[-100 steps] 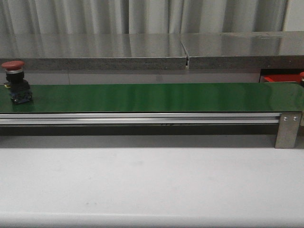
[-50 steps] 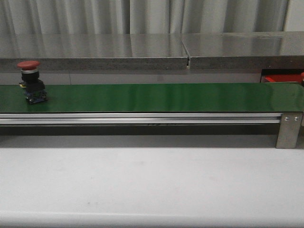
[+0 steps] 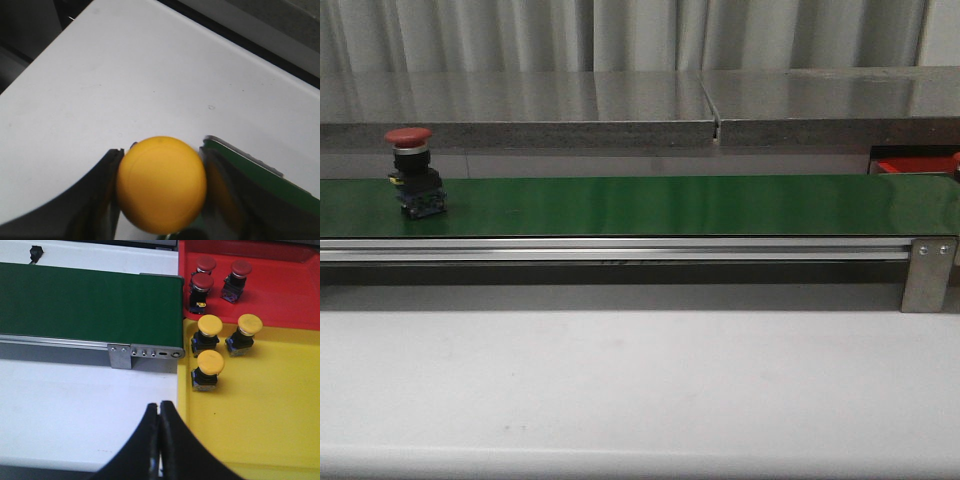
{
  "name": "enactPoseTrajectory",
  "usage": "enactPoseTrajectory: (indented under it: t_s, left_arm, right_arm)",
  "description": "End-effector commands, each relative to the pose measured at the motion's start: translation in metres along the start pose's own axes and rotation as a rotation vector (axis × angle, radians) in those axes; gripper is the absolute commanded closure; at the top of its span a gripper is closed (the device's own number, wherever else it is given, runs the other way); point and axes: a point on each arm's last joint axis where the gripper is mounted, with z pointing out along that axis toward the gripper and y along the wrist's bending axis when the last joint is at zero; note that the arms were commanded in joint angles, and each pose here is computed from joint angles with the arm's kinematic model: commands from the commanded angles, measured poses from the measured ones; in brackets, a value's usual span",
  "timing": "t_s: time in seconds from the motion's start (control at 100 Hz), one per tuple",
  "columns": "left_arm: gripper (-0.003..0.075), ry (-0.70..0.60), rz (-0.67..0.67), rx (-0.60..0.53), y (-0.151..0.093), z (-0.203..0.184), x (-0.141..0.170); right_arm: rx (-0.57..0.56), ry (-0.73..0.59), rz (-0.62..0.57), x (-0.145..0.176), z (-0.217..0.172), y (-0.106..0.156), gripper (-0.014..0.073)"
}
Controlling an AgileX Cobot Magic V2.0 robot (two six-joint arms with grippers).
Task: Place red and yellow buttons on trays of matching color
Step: 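Return the left gripper to the pile and grasp a yellow button, then set the yellow button on the belt behind the red one, release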
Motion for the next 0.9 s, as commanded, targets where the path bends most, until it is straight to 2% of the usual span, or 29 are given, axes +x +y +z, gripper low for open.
enactPoseTrajectory:
  t_s: [0.0,0.29,0.69,0.76,0.89]
  left_arm:
    - [0.0531,-0.111,0.02,0.055,-0.02,-0.032,-0.015]
    - [0.0531,-0.056,0.071,0.093,-0.043,-0.028,0.0]
    - [0.0526,0.002,0.063,0.087,-0.04,-0.013,0.025]
    - [0.0483,0.011,0.062,0.086,-0.039,-0.012,0.027]
    - [0.0312,0.025,0.075,0.085,-0.039,-0.012,0.029]
  right_arm:
    - [0.013,-0.084,-0.013,-0.011,-0.004,-0.001,0.0712]
    - [0.013,-0.084,-0.013,-0.011,-0.004,-0.001,0.0712]
    - [0.013,-0.084,-0.013,-0.011,-0.004,-0.001,0.0712]
    - [0.013,-0.084,-0.013,-0.011,-0.004,-0.001,0.0712]
    - [0.013,-0.084,-0.013,-0.011,-0.004,-0.001,0.0712]
